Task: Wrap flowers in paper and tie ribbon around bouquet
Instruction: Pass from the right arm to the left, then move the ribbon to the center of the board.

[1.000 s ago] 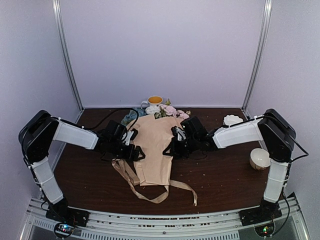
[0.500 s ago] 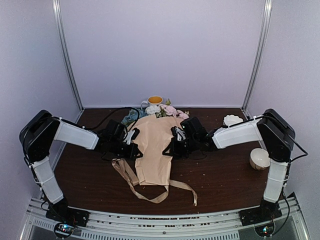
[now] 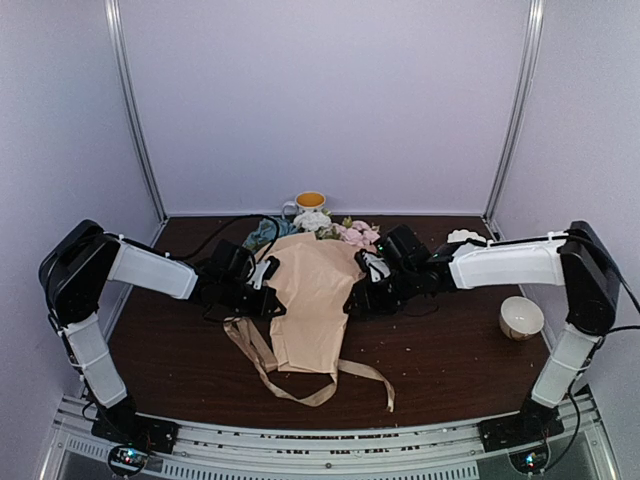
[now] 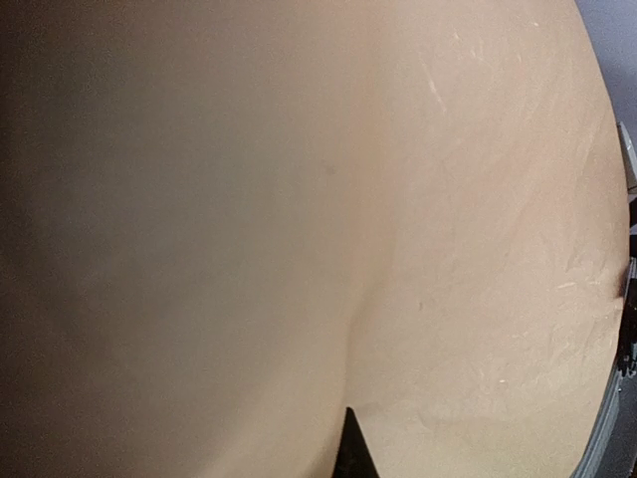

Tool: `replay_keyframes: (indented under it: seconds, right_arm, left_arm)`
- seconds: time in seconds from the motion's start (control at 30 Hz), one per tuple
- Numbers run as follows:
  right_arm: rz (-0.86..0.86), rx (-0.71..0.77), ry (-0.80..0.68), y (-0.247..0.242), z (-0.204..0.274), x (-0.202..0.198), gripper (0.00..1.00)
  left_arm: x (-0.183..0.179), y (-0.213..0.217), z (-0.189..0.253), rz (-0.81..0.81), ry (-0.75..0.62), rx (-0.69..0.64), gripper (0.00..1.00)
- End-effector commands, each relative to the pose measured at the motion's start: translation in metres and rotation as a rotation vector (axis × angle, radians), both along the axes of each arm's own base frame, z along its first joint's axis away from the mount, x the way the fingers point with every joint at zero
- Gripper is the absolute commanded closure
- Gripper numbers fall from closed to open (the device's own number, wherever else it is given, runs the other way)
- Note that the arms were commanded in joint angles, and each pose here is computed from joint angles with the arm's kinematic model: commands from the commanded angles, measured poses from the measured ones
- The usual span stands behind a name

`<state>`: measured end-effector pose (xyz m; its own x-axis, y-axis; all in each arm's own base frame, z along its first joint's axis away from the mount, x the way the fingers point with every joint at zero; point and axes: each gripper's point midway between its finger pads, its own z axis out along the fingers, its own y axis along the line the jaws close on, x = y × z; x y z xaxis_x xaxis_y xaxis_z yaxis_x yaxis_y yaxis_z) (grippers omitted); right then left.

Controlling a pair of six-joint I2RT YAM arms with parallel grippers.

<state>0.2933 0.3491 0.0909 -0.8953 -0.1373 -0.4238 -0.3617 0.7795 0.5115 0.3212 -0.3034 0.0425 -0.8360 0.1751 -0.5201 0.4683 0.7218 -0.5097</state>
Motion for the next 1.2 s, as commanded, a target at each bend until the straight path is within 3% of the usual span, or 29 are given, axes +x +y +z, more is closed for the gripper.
replay_keyframes:
  seconds: [0.0,0.17,0.3,0.4,0.63,0.77,1.17]
  right_arm:
    - [0.043,-0.261,-0.052,-0.061,0.000,-0.032,0.50]
    - [0.084,-0.454,-0.017,-0.091,-0.020,-0.075,0.44]
    - [0.192,-0.529,-0.011,-0.078,-0.032,-0.106,0.33]
    - [0.249,-0.555,0.015,-0.069,-0.044,-0.121,0.33]
    - [0.284,-0.454,0.128,-0.052,-0.068,-0.145,0.78]
    - [0.221,-0.472,0.057,-0.056,-0.063,-0.123,1.00]
    - [-0.247,-0.170,-0.039,-0.094,-0.043,0.044,1.00]
  left_arm:
    - [0.005,-0.005,0.005,-0.013,-0.028,-0.018,1.00]
    - [0.004,-0.005,0.008,-0.018,-0.031,-0.021,1.00]
    - [0.005,-0.005,0.011,-0.021,-0.034,-0.017,1.00]
    - [0.006,-0.004,0.016,-0.022,-0.045,-0.011,1.00]
    - [0.003,-0.006,0.028,-0.039,-0.059,-0.035,1.00]
    - [0.003,-0.010,0.036,-0.048,-0.059,-0.062,1.00]
    - [0.007,-0.016,0.066,-0.074,-0.116,-0.096,1.00]
